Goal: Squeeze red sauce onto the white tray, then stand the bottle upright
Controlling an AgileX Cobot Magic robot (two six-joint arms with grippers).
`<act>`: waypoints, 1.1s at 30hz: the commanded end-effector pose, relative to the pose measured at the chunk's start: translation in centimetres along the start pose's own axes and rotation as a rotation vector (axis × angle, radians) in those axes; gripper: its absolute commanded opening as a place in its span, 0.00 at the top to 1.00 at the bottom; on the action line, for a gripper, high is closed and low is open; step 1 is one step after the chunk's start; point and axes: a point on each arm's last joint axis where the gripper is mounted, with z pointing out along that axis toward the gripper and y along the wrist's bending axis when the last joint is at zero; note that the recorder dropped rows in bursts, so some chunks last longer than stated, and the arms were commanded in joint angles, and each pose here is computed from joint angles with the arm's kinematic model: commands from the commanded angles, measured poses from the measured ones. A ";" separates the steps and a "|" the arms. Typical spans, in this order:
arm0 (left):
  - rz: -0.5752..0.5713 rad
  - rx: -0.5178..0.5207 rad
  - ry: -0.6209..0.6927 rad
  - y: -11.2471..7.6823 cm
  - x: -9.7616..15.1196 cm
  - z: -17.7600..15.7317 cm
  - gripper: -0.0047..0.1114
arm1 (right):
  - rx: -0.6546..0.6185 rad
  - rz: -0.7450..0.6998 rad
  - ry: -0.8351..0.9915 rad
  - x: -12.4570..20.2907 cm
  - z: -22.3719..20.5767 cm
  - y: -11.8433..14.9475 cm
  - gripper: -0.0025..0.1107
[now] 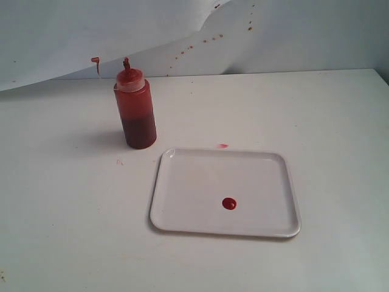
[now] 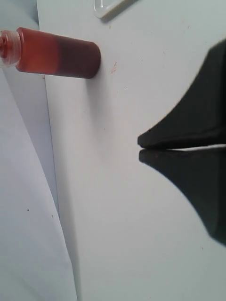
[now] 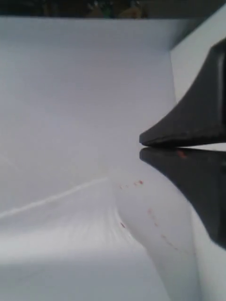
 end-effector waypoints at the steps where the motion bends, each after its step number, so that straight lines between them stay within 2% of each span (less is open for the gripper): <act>1: 0.012 0.003 -0.016 0.0 0.0 0.0 0.96 | 0.098 -0.002 -0.146 -1.7 -1.7 -1.4 0.98; 9: 0.012 0.003 -0.016 0.0 0.0 0.0 0.96 | 0.211 0.005 -0.404 -4.2 -5.4 -2.6 0.98; 17: 0.012 0.003 -0.016 0.0 0.0 0.0 0.96 | 0.291 -0.017 -0.545 -5.2 -7.6 -2.9 0.98; 19: 0.012 0.003 -0.016 0.0 0.0 0.0 0.96 | 0.355 -0.045 -0.585 -5.4 -8.3 -3.0 0.98; 22: 0.012 0.003 -0.016 0.0 0.0 0.0 0.96 | 0.422 -0.077 -0.593 -5.5 -8.6 -3.1 0.98; 29: 0.012 0.003 -0.016 0.0 0.0 0.0 0.96 | 0.417 -0.080 -0.568 -5.3 -8.5 -3.1 0.98; 31: 0.012 0.003 -0.016 0.0 0.0 0.0 0.96 | 0.371 -0.184 -0.503 -5.0 -8.0 -2.5 0.98; 32: 0.012 0.003 -0.016 0.0 0.0 0.0 0.96 | 0.318 -0.345 -0.434 -4.6 -7.6 -1.8 0.98; 33: 0.012 0.003 -0.016 0.0 0.0 0.0 0.96 | 0.280 -0.410 -0.377 -4.1 -7.3 -1.5 0.98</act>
